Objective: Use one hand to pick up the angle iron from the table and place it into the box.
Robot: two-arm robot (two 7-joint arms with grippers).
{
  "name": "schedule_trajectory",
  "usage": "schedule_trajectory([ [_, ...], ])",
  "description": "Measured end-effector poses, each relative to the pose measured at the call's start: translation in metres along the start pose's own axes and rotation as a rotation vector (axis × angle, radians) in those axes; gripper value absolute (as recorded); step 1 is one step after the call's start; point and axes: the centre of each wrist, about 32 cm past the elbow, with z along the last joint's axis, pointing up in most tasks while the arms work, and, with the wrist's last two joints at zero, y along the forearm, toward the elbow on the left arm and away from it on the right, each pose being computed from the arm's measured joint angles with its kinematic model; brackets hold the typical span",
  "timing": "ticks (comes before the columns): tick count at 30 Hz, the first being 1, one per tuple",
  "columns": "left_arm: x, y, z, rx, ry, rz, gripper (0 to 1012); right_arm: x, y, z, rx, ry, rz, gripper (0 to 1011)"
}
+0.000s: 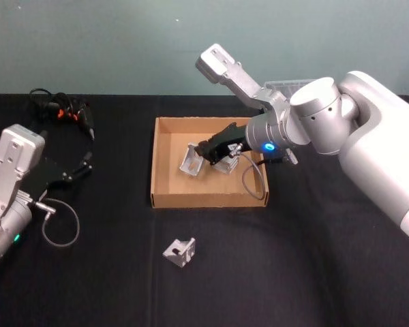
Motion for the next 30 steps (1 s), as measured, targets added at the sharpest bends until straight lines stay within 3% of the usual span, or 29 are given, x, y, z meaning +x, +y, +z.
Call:
schedule_trajectory([
  [16,0.0,0.0,0.0,0.0,0.0,0.0,1011,0.0019,0.004,-0.0026,-0.01,0.006,0.004,77],
  [20,0.0,0.0,0.0,0.0,0.0,0.0,1011,0.0018,0.0039,-0.0024,-0.01,0.006,0.004,157],
  [30,0.0,0.0,0.0,0.0,0.0,0.0,1011,0.0016,0.0038,-0.0023,-0.01,0.005,0.004,468],
])
